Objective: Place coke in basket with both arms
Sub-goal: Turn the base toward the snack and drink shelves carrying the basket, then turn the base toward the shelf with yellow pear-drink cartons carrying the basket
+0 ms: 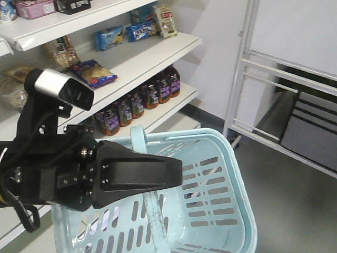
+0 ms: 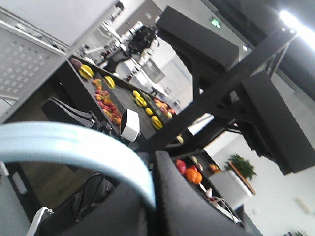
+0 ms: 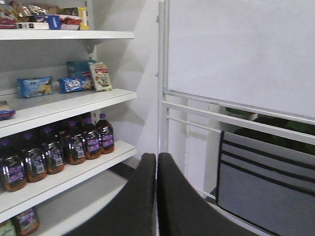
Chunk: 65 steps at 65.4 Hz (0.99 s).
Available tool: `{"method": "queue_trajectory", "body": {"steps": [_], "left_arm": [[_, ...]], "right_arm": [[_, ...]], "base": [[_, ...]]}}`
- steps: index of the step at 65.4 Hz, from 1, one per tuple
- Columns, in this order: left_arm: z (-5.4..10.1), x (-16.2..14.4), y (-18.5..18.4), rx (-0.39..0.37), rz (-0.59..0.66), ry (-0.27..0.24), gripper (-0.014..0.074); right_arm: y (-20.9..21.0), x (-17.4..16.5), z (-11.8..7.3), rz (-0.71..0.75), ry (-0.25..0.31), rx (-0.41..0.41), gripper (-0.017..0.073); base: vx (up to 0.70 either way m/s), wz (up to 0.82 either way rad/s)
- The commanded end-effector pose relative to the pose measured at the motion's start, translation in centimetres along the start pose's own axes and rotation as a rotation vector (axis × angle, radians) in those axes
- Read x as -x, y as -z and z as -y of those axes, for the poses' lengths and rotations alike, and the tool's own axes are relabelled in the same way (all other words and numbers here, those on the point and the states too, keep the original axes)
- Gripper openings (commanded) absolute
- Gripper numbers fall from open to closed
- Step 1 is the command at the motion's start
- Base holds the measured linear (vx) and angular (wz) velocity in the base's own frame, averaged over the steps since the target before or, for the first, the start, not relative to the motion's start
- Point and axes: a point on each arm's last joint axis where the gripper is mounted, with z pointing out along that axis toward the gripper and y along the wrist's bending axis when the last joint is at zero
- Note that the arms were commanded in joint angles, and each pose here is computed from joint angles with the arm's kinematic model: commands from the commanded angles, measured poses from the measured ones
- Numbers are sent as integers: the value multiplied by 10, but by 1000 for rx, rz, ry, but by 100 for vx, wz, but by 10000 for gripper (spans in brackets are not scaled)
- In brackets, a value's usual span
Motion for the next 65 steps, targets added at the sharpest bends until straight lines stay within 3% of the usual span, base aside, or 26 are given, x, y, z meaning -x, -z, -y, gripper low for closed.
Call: {"method": "queue_trajectory", "body": {"steps": [1, 65], "left_arm": [[32, 2, 2, -233, -20, -22, -6], [32, 2, 2, -233, -20, -22, -6]], "right_arm": [[1, 4, 0, 77, 15, 0, -5], [1, 4, 0, 77, 15, 0, -5]], "base": [[12, 46], [12, 46]]}}
